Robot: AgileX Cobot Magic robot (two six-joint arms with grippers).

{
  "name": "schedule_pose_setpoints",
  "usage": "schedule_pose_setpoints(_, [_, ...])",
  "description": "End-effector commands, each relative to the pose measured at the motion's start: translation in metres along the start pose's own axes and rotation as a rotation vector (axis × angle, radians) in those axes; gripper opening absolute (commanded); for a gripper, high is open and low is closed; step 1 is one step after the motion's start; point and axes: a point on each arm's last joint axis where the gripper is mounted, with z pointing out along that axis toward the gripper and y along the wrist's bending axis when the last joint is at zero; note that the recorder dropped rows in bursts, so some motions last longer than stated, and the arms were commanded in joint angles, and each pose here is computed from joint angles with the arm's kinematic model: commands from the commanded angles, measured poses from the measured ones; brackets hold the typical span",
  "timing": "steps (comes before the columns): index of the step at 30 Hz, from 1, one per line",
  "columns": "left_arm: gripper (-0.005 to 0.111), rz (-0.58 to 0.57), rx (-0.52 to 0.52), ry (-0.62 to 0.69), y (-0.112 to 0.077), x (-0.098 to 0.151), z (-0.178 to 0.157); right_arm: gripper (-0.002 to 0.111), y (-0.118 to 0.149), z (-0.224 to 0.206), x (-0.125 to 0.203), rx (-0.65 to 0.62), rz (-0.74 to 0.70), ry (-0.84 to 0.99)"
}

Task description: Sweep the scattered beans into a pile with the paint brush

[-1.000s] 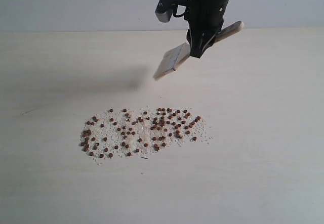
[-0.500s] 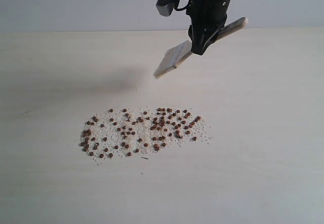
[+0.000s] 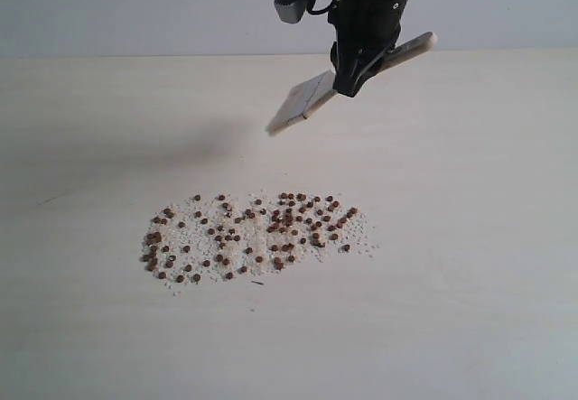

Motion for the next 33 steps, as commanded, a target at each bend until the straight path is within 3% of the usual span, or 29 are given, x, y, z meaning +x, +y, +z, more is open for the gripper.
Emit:
schedule_pose_setpoints(1, [0.000, -0.044, -0.019, -0.066, -0.003, -0.021, 0.000, 0.000, 0.001, -0.019, -0.002, 0.023, 0.035, -0.041])
schedule_pose_setpoints(5, [0.000, -0.077, -0.016, -0.130, -0.014, -0.060, 0.004, 0.000, 0.001, -0.028, -0.002, 0.030, 0.060, -0.060])
schedule_pose_setpoints(7, [0.000, -0.051, 0.020, -0.154, -0.030, -0.099, 0.014, 0.000, 0.002, -0.030, -0.001, 0.030, 0.080, -0.061])
schedule_pose_setpoints(8, [0.000, 0.065, 0.035, -0.142, -0.042, -0.122, 0.029, 0.000, 0.002, -0.033, -0.001, 0.034, 0.085, -0.066])
schedule_pose_setpoints(12, [0.000, 0.393, 0.017, -0.065, -0.054, -0.142, 0.074, 0.000, 0.002, -0.033, -0.001, 0.032, 0.086, -0.070])
schedule_pose_setpoints(13, [0.000, 0.605, 0.005, -0.010, -0.056, -0.143, 0.099, 0.000, 0.002, -0.033, -0.002, 0.029, 0.088, -0.073])
schedule_pose_setpoints(17, [0.000, 1.197, 0.060, 0.186, -0.050, -0.111, 0.151, 0.000, 0.002, -0.034, -0.002, 0.035, 0.074, -0.073])
schedule_pose_setpoints(20, [0.000, 1.397, 0.180, 0.360, -0.042, -0.068, 0.186, 0.000, 0.001, -0.035, -0.002, 0.047, 0.064, -0.079])
schedule_pose_setpoints(26, [0.000, 1.396, 0.392, 0.565, -0.045, 0.002, 0.209, 0.000, 0.000, -0.035, -0.003, 0.056, 0.048, -0.089])
schedule_pose_setpoints(30, [0.000, 1.399, 0.553, 0.617, -0.070, 0.040, 0.210, 0.000, 0.000, -0.035, -0.003, 0.057, 0.045, -0.090])
schedule_pose_setpoints(33, [0.000, 1.320, 0.645, 0.650, -0.093, 0.062, 0.208, 0.000, 0.000, -0.036, -0.003, 0.059, 0.049, -0.094])
